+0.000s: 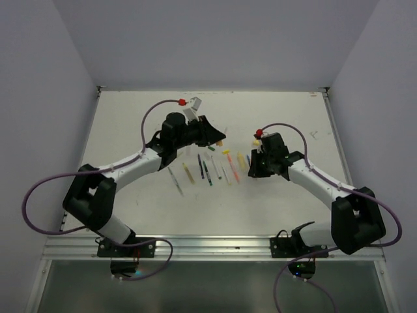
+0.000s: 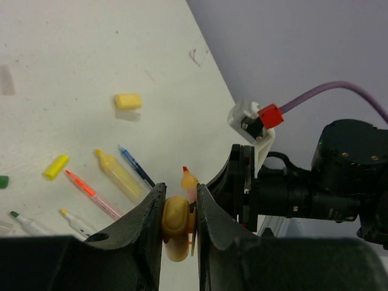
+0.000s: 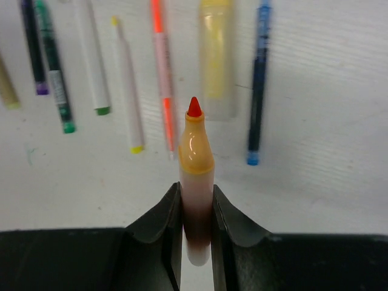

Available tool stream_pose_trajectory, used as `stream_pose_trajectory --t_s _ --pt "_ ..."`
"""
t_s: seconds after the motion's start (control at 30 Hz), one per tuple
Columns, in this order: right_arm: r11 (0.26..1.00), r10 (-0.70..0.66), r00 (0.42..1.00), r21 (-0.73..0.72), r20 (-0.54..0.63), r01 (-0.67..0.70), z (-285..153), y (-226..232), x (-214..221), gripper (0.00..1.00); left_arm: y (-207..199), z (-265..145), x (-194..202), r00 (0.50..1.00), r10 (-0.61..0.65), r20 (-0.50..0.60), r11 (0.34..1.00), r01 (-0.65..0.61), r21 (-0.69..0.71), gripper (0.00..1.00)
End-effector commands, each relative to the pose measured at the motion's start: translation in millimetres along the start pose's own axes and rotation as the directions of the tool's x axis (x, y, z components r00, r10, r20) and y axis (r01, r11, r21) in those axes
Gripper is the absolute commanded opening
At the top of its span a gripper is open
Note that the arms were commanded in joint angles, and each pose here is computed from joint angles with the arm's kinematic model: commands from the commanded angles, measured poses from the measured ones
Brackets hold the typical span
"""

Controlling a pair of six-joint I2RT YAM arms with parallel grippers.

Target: Open the pen caps

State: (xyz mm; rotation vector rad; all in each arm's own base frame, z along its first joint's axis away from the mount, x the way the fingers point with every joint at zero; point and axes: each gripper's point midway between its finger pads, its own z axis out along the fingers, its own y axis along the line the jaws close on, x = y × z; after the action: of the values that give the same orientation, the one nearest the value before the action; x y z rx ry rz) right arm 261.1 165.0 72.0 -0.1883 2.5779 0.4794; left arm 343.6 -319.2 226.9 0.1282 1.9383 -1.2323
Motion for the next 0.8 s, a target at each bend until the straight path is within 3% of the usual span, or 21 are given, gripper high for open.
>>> stream_pose_trajectory --t_s 0.0,0.03,0.3,0.63,0.77 --pt "0.990 0.016 0.999 0.140 0.041 -0.022 -6.1 -30.8 -25.1 0.00 -5.6 32.4 5.3 0.998 -0.055 -0.014 0.998 0.055 0.002 0.00" --pt "0.987 0.025 0.999 0.158 0.040 -0.031 -6.7 -37.7 -30.0 0.00 -17.8 42.5 -0.9 0.999 -0.047 -0.003 0.998 0.047 0.035 0.00" --pt "0.965 0.054 0.998 0.256 0.029 -0.060 -4.2 -73.7 -43.4 0.00 3.7 122.2 34.4 0.990 -0.132 -0.059 0.991 0.133 0.014 0.00" --pt "0.954 0.060 0.997 0.296 -0.043 -0.044 18.2 -87.9 -37.1 0.00 29.8 164.9 70.8 0.977 -0.205 -0.056 0.978 0.206 0.025 0.02" --pt "0.958 0.039 0.996 0.285 -0.082 -0.014 25.6 -88.4 -33.1 0.04 36.6 176.7 78.9 0.974 -0.224 -0.043 0.973 0.226 0.036 0.05"
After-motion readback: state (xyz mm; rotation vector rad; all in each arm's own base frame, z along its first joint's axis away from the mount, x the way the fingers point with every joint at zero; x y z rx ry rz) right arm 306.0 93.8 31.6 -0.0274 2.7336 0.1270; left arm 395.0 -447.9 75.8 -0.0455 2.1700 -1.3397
